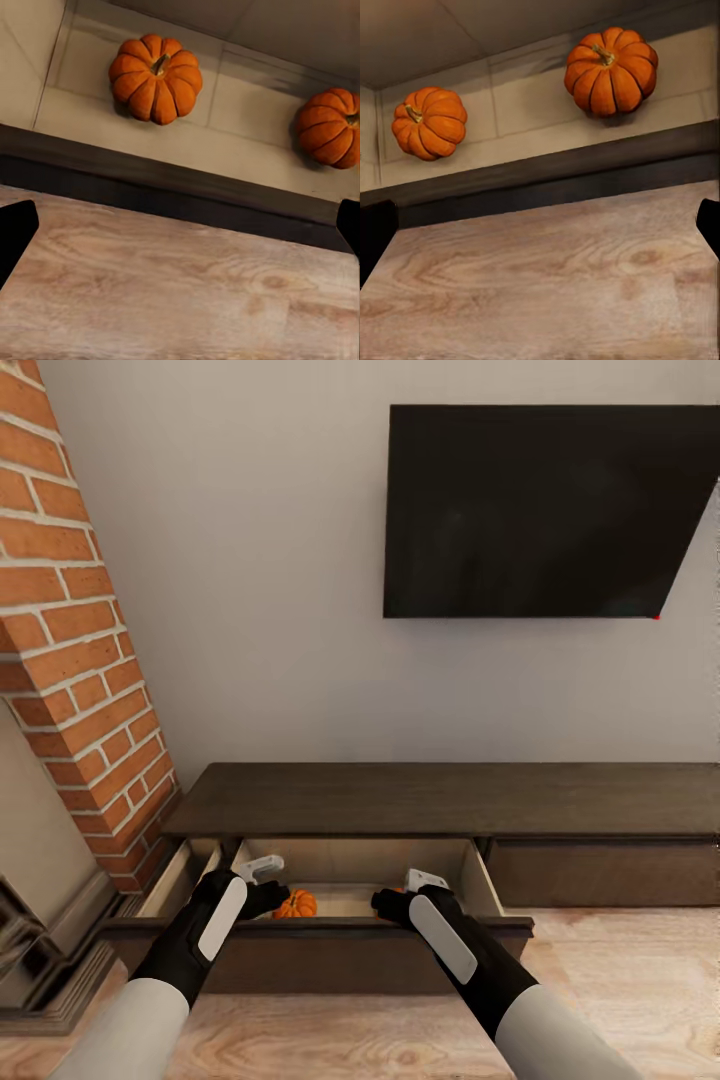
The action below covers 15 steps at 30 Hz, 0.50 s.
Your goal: Place each of the two pumpkins and all three candles from the living room inside a cabinet in the living room (use any cabinet), then make sure every cabinet is closed, and position the cauldron so it is next to a table in the living room.
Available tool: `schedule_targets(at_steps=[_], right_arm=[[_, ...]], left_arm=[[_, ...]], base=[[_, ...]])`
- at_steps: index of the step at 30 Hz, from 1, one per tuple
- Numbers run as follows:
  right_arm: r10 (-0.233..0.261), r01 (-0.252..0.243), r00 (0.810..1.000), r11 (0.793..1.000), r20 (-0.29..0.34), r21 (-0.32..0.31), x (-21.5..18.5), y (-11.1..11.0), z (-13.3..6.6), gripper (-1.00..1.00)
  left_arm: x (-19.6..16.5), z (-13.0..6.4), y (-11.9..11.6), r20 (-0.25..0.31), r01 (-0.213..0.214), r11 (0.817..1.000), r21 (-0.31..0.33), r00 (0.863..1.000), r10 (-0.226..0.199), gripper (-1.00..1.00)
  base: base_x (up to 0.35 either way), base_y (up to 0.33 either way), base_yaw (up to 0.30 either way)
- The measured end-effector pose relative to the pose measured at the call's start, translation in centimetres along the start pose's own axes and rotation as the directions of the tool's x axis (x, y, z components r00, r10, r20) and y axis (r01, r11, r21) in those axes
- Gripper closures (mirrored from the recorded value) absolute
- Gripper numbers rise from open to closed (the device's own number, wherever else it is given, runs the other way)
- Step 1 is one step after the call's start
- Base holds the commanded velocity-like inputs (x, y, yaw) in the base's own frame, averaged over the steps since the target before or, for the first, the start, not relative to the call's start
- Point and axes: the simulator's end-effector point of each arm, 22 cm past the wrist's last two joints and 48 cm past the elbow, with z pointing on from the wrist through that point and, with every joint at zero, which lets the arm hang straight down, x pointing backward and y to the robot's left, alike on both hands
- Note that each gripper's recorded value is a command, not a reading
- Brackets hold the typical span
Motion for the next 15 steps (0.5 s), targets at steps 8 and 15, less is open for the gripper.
schedule_targets(at_steps=[8,15], right_arm=[[0.000,0.000,1.000,1.000,-0.001,0.001,-0.8,0.4,-0.9,-1.00],[0.000,0.000,1.000,1.000,0.000,0.001,-0.9,0.4,-0.9,-1.00]], left_arm=[[-0.8,-1.0,-0.3,0.000,-0.001,1.000,0.000,1.000,0.001,-1.00],[-1.2,-1.2,-0.5,0.009,-0.004,1.000,0.002,1.000,0.004,-1.00]], base=[[-0.332,0.000,0.000],[-0.334,0.000,0.000]])
